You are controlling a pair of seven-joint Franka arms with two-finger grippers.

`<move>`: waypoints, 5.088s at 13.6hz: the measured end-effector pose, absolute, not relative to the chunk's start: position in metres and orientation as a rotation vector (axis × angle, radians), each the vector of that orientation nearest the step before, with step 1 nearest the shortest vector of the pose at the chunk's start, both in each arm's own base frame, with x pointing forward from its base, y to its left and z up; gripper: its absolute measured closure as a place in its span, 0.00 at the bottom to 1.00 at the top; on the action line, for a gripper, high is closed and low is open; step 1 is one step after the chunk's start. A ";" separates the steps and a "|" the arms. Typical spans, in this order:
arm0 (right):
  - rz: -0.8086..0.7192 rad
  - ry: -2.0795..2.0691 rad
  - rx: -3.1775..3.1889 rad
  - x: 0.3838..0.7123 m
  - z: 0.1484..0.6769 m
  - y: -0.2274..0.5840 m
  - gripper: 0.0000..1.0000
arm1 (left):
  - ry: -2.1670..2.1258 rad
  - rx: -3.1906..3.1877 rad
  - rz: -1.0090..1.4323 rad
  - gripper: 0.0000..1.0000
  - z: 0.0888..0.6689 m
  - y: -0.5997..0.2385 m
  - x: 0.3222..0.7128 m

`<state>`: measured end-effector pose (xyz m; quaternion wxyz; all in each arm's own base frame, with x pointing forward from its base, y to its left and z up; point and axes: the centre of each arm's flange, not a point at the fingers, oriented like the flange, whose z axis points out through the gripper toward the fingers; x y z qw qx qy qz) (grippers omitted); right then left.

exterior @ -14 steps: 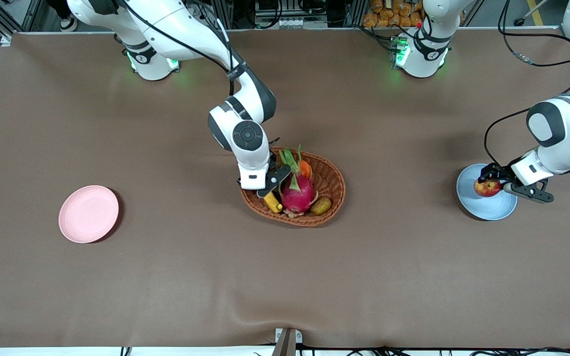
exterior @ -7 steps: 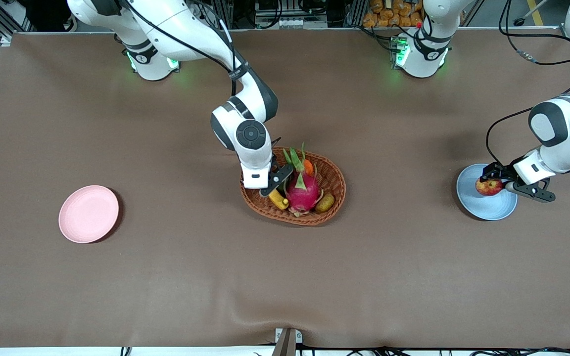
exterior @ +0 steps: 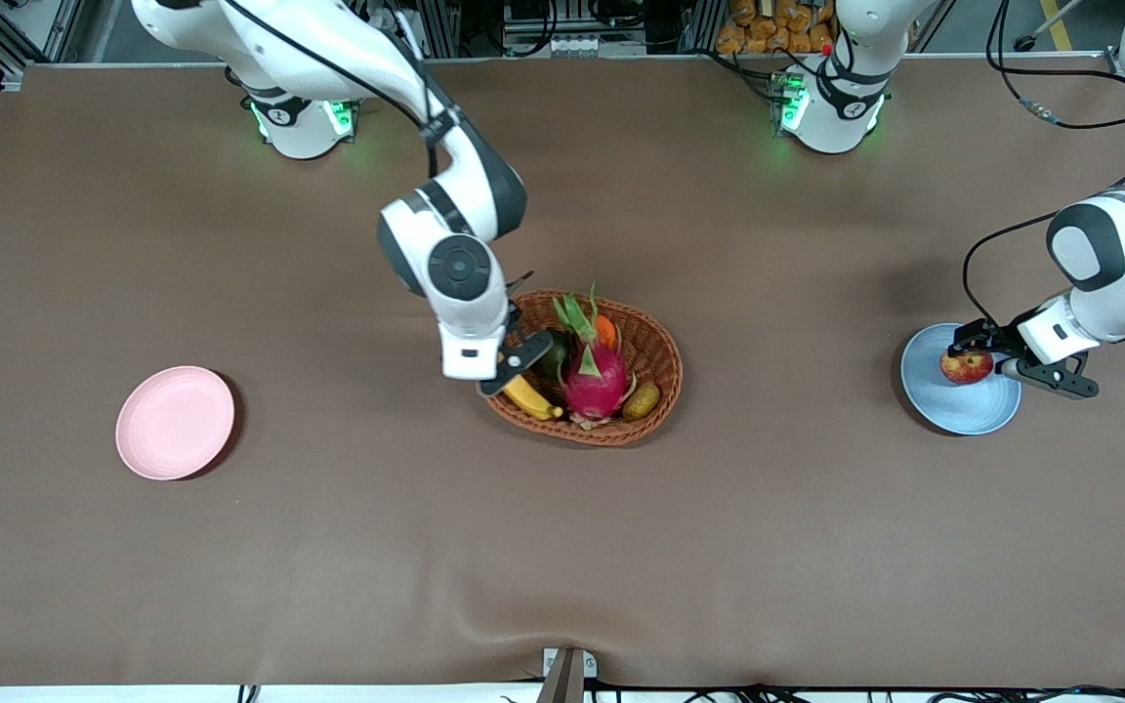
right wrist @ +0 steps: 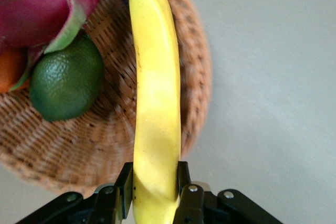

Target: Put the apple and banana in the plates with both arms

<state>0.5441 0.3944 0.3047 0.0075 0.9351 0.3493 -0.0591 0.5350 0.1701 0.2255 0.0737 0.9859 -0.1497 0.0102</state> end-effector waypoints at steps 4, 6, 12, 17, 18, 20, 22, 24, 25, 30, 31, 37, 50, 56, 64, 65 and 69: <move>-0.150 0.991 2.987 0.561 0.367 0.354 0.62 | -0.477 2.966 0.044 0.00 0.265 0.173 0.555; -0.119 0.893 3.033 0.580 0.391 0.314 0.62 | -0.507 2.956 0.015 0.00 0.304 0.171 0.569; -0.141 0.445 3.159 0.621 0.449 0.111 0.63 | -0.571 2.947 0.030 0.00 0.390 0.164 0.600; -0.314 0.106 3.189 0.608 0.412 -0.021 0.63 | -0.493 2.955 0.039 0.00 0.428 0.147 0.615; -0.340 0.037 3.188 0.606 0.400 -0.050 0.63 | -0.480 2.953 0.037 0.00 0.434 0.138 0.617; -0.351 -0.062 3.172 0.606 0.371 -0.100 0.63 | -0.459 2.948 0.028 0.00 0.441 0.119 0.621; -0.341 -0.044 3.177 0.607 0.337 -0.142 0.63 | -0.424 2.947 -0.005 0.00 0.451 0.096 0.623; -0.354 -0.028 3.179 0.607 0.313 -0.159 0.63 | -0.401 2.980 -0.053 0.00 0.472 0.052 0.620; -0.345 -0.018 3.178 0.609 0.304 -0.159 0.63 | -0.383 3.008 -0.079 0.00 0.485 0.032 0.615; -0.343 0.027 3.182 0.617 0.301 -0.149 0.31 | -0.242 3.098 -0.085 0.00 0.555 -0.004 0.578; -0.339 0.043 3.184 0.620 0.315 -0.142 0.20 | -0.211 3.106 -0.063 0.00 0.565 0.007 0.573; -0.268 -0.025 3.184 0.598 0.468 -0.058 0.00 | -0.009 3.121 -0.065 0.00 0.591 0.042 0.555; 0.056 -0.109 3.194 0.517 0.685 -0.047 0.00 | 0.109 3.128 -0.076 0.00 0.650 -0.015 0.511; 0.049 -0.151 3.161 0.528 0.680 -0.063 0.00 | 0.091 3.126 -0.055 0.00 0.649 -0.022 0.536; 0.031 -0.085 3.162 0.534 0.675 -0.061 0.00 | 0.169 3.116 -0.053 0.00 0.642 0.011 0.543; 0.027 -0.081 3.162 0.534 0.674 -0.060 0.00 | 0.168 3.116 -0.053 0.00 0.642 0.011 0.543; 0.020 -0.072 3.163 0.534 0.674 -0.058 0.00 | 0.158 3.117 -0.047 0.00 0.644 0.008 0.543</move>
